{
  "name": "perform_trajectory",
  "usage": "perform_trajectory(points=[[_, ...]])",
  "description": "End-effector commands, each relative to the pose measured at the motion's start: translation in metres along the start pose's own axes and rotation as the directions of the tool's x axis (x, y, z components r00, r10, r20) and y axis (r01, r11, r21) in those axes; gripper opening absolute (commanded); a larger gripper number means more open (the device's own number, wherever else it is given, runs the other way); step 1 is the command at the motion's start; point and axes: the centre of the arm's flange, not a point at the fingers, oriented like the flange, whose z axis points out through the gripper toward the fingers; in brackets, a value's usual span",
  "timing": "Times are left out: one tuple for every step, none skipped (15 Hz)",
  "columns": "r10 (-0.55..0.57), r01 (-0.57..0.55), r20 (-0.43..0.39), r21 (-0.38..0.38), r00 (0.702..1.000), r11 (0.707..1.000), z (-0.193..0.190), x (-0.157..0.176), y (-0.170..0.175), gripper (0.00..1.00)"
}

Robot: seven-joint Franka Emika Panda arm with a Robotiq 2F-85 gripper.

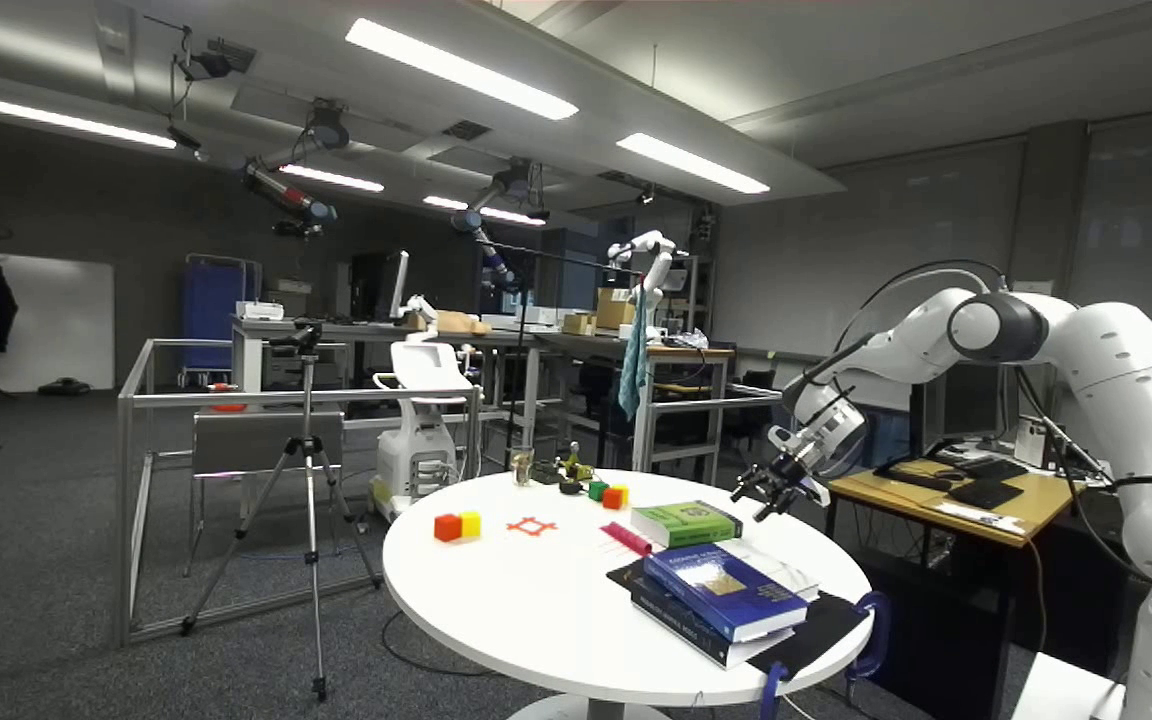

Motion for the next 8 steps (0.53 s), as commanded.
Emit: perform_trajectory(points=[[0.004, -0.006, -0.028, -0.079, 1.0, 0.997, 0.011, -0.01, -0.026, 1.0], [0.011, -0.014, -0.033, -0.092, 0.999, 0.996, 0.015, -0.012, -0.031, 1.0], [0.018, -0.021, -0.037, -0.093, 0.999, 0.995, 0.02, -0.015, -0.035, 1.0], [0.034, -0.037, -0.039, -0.089, 0.999, 0.995, 0.025, -0.016, -0.041, 1.0], [0.044, -0.048, -0.042, -0.083, 0.998, 0.995, 0.029, -0.017, -0.045, 1.0], [0.054, -0.057, -0.043, -0.073, 0.998, 0.996, 0.034, -0.017, -0.05, 1.0], [0.063, -0.066, -0.043, -0.061, 0.997, 0.996, 0.04, -0.016, -0.054, 1.0], [0.069, -0.071, -0.044, -0.051, 0.997, 0.996, 0.045, -0.015, -0.058, 1.0]])
